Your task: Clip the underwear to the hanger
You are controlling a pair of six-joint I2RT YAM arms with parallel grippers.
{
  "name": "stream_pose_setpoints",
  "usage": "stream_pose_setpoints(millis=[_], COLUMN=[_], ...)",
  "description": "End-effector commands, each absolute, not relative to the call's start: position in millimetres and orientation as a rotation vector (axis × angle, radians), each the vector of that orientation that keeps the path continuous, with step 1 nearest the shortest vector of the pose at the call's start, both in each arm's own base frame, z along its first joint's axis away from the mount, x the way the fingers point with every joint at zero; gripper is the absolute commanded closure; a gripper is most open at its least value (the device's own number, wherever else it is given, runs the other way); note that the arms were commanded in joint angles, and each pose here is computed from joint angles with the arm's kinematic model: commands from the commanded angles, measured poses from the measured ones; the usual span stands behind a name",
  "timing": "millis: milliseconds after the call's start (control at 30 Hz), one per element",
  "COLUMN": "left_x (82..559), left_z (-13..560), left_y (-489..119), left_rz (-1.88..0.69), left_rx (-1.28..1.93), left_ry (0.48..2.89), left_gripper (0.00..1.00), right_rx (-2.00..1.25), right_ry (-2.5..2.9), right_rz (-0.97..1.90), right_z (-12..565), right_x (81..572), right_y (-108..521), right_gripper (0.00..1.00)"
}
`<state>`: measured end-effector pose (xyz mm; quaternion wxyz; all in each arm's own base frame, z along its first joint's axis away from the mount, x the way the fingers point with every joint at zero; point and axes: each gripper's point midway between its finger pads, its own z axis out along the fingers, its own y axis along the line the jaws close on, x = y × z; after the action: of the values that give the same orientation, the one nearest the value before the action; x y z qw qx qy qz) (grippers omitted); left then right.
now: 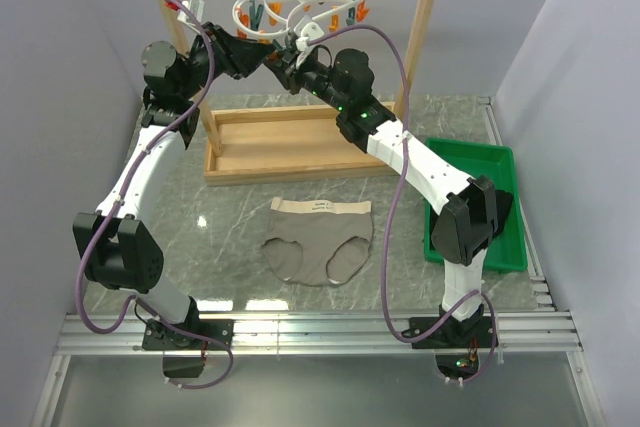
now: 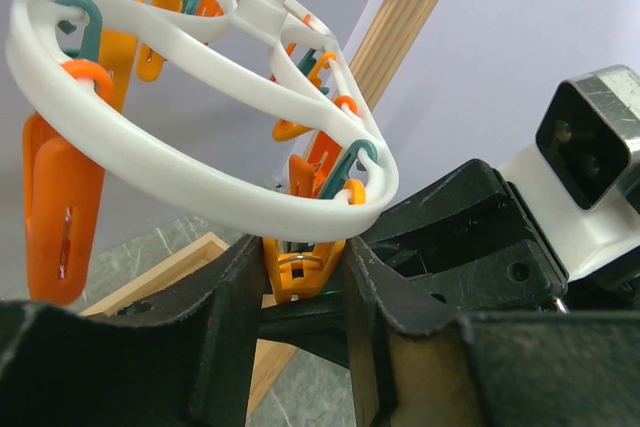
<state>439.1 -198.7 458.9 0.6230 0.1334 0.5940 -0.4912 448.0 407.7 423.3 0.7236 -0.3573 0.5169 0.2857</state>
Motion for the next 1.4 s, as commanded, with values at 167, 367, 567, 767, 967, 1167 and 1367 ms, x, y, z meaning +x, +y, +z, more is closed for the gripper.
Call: stream_pose_setpoints(millis=[167,367,567,767,967,1167,1367], left_x=[420.6,425.5,425.8,425.2,425.7,426.4,424.3], left_z=[501.7,497.6,496.0,493.7,493.1,491.8,491.1], left_y=[-195.0,-196.5,-198.5,-199.3,-198.4,-194.1,-194.4], left_rz=[-1.126,-1.133,-1.145,-1.149,-1.135,-1.123,-1.134], left_rx=[0.322,0.315,0.326,0.332,0.341,0.336,0.332], left_ry=[1.238,1.255,1.260,1.263,1.265,1.268,1.267], left_gripper=[0.56,0.59,0.81,1.00,1.00,1.00,1.00], right_rx=[-0.760,-0.759,-0.773,-0.775,-0.872,-1.020,-1.060], right_ry=[1.054,1.047,1.042,1.082,1.204,1.485,1.815], right_rz=[0.650,0.656,0.663,0.661,0.684,0.763,0.816], right_z=[459.4,462.9,463.8,454.7,415.1,323.6,231.2], right_x=[427.0,426.4,421.0,419.6,399.2,352.4,317.6], right_y=[403.6,405.8,410.3,403.9,388.0,366.4,356.9], right_gripper=[1.00,1.00,0.93,0.51,0.36,0.36,0.37])
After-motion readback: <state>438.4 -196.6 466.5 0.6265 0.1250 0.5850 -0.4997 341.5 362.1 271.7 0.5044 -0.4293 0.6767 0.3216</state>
